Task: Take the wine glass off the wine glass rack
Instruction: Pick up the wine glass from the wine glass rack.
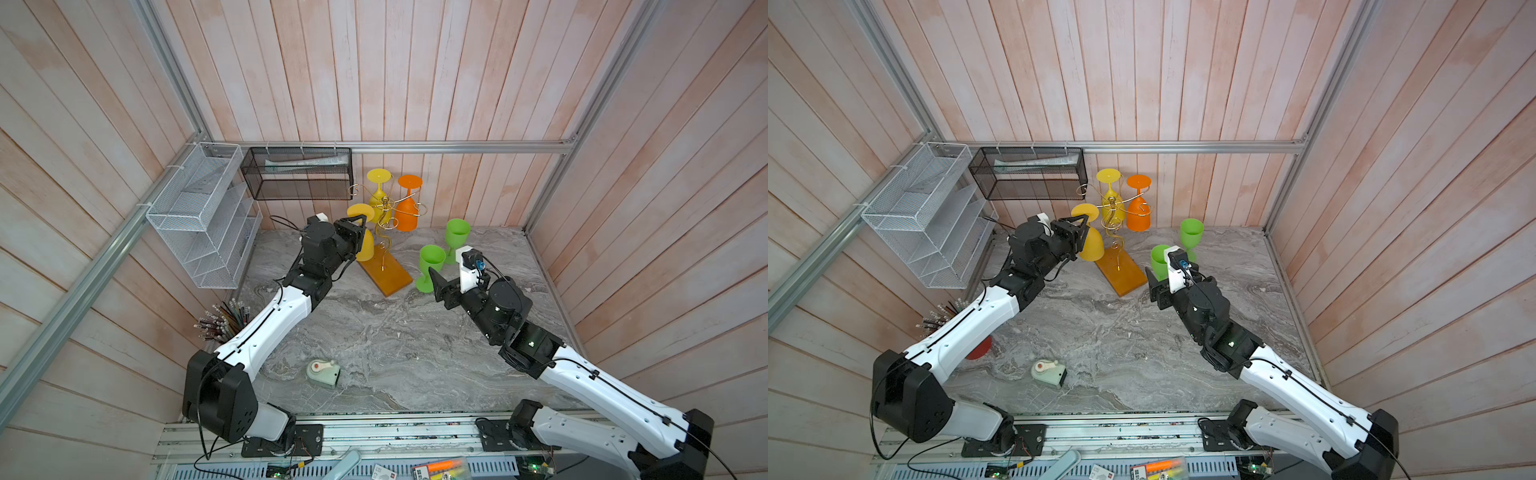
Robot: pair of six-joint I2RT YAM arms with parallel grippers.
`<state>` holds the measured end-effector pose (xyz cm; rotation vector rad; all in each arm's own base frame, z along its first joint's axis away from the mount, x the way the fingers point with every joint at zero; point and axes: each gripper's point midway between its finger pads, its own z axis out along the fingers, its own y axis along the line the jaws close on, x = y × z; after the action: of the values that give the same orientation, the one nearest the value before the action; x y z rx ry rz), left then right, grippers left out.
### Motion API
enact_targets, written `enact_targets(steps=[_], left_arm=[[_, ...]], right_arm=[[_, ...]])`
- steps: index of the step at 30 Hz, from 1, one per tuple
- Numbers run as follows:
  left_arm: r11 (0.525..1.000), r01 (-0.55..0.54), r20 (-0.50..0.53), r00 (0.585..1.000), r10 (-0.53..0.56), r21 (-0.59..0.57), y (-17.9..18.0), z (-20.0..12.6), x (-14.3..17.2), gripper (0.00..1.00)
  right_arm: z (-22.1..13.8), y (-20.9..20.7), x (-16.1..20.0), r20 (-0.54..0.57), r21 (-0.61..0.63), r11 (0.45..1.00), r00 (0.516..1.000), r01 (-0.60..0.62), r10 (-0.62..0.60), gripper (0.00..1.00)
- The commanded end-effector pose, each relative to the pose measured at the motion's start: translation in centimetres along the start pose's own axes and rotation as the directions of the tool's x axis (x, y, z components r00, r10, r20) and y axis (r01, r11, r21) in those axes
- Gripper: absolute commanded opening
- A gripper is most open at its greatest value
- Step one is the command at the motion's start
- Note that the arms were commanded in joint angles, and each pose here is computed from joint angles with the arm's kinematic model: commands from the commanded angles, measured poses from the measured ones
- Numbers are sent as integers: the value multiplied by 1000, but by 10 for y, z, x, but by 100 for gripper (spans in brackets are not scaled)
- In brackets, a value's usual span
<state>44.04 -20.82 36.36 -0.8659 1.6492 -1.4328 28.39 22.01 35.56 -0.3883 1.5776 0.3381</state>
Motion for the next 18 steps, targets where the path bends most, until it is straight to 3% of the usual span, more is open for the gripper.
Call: enact_targets(steps=[1, 18], left_arm=[[999, -7, 33, 999, 6, 32, -15, 0, -6, 39], [998, -59, 74, 996, 57, 27, -18, 2, -15, 34]], right_arm=[[-3, 5, -18, 41, -23, 1000, 999, -5, 6, 77], [2, 11, -20, 31, -34, 999, 999, 28, -27, 77]])
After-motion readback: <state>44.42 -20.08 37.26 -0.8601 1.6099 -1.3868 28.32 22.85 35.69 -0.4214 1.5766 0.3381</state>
